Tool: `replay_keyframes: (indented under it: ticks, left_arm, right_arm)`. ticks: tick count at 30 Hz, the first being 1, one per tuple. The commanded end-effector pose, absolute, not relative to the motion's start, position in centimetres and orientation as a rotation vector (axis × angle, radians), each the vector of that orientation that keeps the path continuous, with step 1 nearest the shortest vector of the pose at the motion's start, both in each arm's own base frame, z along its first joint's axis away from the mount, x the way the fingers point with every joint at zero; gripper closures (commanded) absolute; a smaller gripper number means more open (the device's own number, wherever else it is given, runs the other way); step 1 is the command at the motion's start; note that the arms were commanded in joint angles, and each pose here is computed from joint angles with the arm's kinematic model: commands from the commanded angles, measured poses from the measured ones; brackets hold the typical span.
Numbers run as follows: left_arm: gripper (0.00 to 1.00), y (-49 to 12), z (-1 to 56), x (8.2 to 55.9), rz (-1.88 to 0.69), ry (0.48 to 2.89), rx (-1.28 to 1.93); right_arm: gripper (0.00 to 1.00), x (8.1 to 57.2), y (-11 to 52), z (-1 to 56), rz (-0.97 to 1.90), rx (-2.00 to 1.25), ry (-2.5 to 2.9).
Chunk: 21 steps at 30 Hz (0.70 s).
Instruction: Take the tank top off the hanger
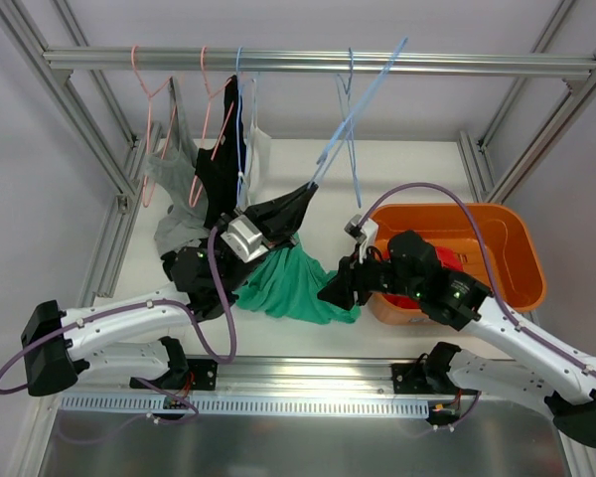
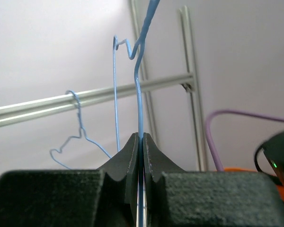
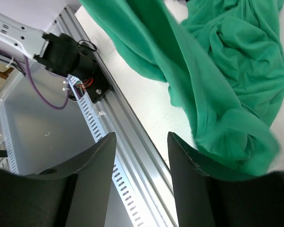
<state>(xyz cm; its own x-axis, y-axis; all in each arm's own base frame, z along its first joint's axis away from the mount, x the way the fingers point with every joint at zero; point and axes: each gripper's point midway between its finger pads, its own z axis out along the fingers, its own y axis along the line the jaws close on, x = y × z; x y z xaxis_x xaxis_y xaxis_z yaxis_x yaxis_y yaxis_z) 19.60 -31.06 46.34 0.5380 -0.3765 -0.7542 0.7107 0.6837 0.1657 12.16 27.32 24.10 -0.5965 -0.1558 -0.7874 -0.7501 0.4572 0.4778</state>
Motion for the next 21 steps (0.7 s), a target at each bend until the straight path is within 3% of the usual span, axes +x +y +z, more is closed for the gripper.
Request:
replay_keyframes:
  ticks: [1,14,21]
  left_arm:
    - [1.0,-23.5,53.4,16.8,-0.669,0.453,0.178]
    - [1.0,-17.8,52.9,17.9,-0.677,0.504,-0.093]
    - [1.0,-18.2,47.0,19.5,-0.786,0.854,-0.092]
  right_arm:
    - [0.48,12.8,27.4,25.7,1.133,-0.686,1.958]
    - [0.35,13.5,27.2,26.1,1.093,-0.669,1.931]
    - [0.25,13.8,26.0,26.9,1.046,-0.648,1.89]
